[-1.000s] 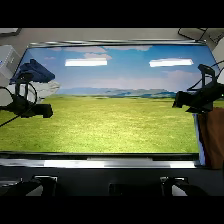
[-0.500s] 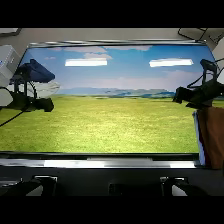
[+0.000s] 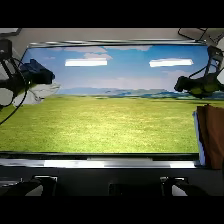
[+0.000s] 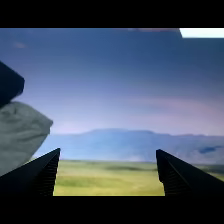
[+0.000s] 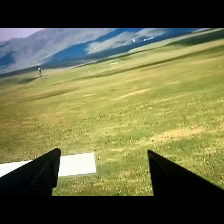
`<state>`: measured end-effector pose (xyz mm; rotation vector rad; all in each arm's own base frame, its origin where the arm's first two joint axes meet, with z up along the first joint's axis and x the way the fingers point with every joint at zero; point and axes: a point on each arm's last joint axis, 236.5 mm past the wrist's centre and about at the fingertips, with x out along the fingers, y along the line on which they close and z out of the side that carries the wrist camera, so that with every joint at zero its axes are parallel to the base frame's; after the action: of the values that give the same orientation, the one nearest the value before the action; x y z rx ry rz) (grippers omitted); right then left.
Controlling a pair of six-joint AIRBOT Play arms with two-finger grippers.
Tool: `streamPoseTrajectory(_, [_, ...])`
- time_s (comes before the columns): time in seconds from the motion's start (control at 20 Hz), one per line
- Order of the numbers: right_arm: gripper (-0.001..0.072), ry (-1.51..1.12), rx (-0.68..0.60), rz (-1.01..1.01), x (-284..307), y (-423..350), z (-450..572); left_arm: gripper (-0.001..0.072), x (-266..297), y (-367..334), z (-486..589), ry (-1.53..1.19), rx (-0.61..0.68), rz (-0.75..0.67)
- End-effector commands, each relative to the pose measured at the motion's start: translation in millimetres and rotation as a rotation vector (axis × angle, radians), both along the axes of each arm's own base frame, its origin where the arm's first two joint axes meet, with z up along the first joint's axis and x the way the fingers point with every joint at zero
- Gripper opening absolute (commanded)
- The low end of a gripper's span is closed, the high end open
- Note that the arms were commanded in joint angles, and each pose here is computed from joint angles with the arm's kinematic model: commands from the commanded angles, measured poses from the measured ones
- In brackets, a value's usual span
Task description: Fold the clothes and pants, and hang the long-sleeved shirts on hangers.
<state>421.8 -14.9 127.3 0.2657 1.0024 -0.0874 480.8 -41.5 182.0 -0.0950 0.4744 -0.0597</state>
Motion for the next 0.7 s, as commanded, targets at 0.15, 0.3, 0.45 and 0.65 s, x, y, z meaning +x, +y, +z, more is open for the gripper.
streamPoseTrajectory(0.15, [0.0625, -0.02, -0.011, 0.005, 14.5, -2.1, -7.7, 0.0702, 37.8, 185.5, -41.5, 0.082, -0.305, 0.525])
streamPoseTrajectory(0.3, [0.0625, 0.089, 0.002, 0.013, 4.6, 0.2, -33.1, 0.0708, -31.1, 242.3, -139.6, 0.441, -0.649, 0.864])
streamPoseTrajectory(0.45, [0.0625, 0.166, 0.03, 0.022, -1.6, 6.1, -51.6, 0.071, -71.6, 243.1, -211.5, 0.67, -0.823, 0.863])
streamPoseTrajectory(0.65, [0.0624, 0.189, 0.076, 0.03, -2.2, 16.0, -58.3, 0.0711, -40.9, 241.7, -239.8, 0.504, -0.976, 0.791])
